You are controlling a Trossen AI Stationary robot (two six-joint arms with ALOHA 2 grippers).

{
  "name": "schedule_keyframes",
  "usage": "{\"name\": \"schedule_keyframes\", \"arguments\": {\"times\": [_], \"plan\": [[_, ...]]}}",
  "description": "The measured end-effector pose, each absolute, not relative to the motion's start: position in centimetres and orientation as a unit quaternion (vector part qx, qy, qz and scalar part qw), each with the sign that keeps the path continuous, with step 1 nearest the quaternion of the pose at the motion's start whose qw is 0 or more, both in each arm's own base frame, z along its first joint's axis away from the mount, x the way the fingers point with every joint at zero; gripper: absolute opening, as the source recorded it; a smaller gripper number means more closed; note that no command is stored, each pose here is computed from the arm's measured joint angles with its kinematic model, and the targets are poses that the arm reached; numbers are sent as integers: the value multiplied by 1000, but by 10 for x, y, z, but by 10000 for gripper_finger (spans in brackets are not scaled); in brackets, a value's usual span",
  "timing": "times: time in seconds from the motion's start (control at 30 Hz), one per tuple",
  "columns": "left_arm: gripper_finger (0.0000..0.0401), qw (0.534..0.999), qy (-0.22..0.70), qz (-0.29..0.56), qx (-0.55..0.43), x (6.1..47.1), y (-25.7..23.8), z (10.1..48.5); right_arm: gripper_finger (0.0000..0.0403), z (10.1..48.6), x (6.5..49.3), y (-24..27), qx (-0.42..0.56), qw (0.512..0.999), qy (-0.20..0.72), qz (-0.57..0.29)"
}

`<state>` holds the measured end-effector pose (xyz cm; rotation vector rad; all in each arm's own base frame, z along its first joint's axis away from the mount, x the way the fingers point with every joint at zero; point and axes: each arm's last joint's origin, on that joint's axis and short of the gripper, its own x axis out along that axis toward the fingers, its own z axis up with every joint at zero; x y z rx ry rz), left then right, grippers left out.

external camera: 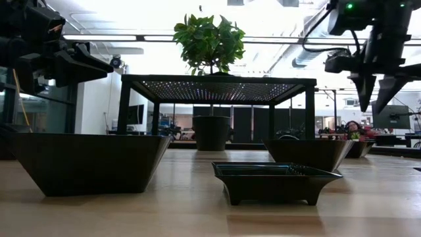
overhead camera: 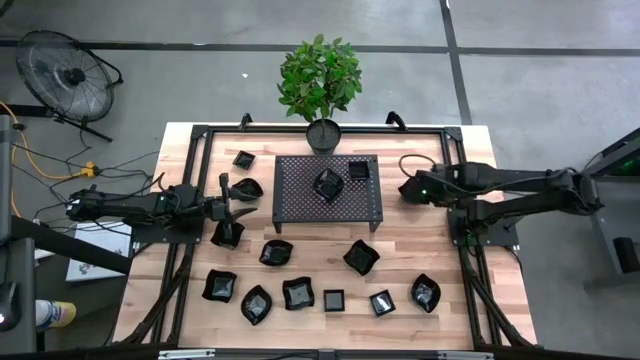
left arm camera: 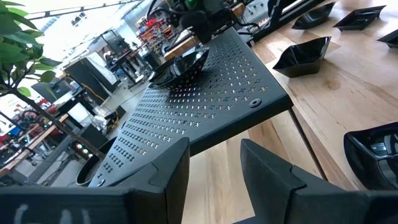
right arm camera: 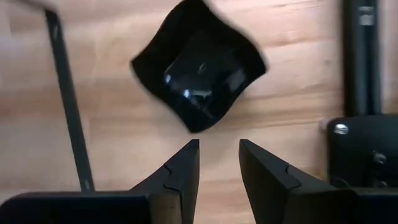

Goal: Pick & Place Mini shaped plates
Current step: Put the black distorted square plate on the shelf

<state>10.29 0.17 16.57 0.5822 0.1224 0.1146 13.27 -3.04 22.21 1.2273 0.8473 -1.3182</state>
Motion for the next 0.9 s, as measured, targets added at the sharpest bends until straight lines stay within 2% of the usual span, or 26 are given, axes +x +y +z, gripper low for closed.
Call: {"name": "schedule_keyframes", "arguments": {"times": [0.2,0.37,0.63,0.9], "plan": [[140,954,60,56,287,103,2,166,108,226,126,-31,549,513,280,-598],[140,954,60,57,287,103,2,166,108,227,126,-32,562,500,260,-605],[140,954,60,56,287,103,2,166,108,226,125,-38,492,560,325,-582],[140,954,60,57,287,103,2,166,108,220,128,-54,529,501,318,-606]]}}
